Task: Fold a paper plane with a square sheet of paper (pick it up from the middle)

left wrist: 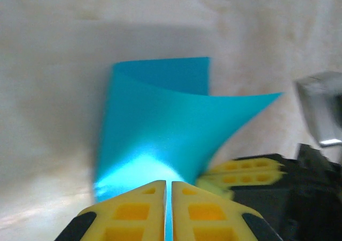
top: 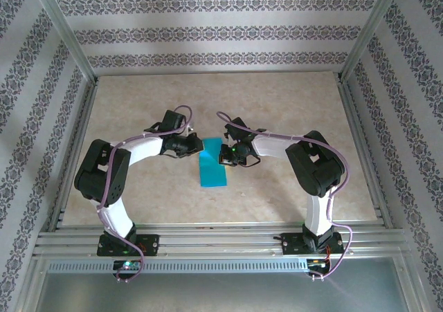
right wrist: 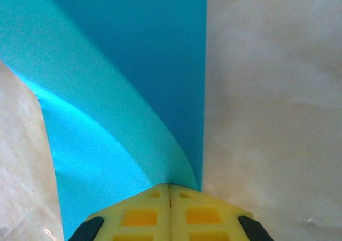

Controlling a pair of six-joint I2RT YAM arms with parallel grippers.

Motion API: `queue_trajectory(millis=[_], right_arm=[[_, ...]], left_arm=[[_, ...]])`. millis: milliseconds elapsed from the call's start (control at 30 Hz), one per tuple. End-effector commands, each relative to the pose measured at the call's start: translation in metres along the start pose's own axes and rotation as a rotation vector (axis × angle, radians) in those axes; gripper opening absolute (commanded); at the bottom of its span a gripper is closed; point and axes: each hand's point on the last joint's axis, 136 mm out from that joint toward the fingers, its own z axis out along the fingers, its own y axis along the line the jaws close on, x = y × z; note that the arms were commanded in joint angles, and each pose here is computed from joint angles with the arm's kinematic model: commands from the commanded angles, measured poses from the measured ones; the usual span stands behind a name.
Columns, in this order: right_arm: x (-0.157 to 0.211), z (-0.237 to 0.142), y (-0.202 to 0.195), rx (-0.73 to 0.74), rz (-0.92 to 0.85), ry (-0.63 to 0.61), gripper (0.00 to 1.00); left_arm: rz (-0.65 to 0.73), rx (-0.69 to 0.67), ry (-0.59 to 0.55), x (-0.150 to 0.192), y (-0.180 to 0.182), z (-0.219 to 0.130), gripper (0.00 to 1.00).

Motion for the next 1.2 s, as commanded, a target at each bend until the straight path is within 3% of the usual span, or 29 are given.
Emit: queue_trajectory(millis=[0,367,767,1167], right_arm=[[0.073,0.013,-0.14,0.526,0.112,0.206,0.07],[0.078,0.013,-0.144,0.534,0.11,0.222,0.07],[0.085,0.012,-0.152,0.558,0.105,0.234,0.07],[0.087,0.012,-0.155,0.566,0.105,0.235,0.07]], left_arm=[[-0.001,0.072,-0.008,-0.004,-0.017,0.009,0.12],[-0.048,-0.047,0.026,-0.009,0.023,0.041,0.12],[-0.135,-0.138,-0.005,-0.024,0.071,0.037,0.13],[-0.136,-0.135,-0.062,-0.058,0.079,0.025,0.12]])
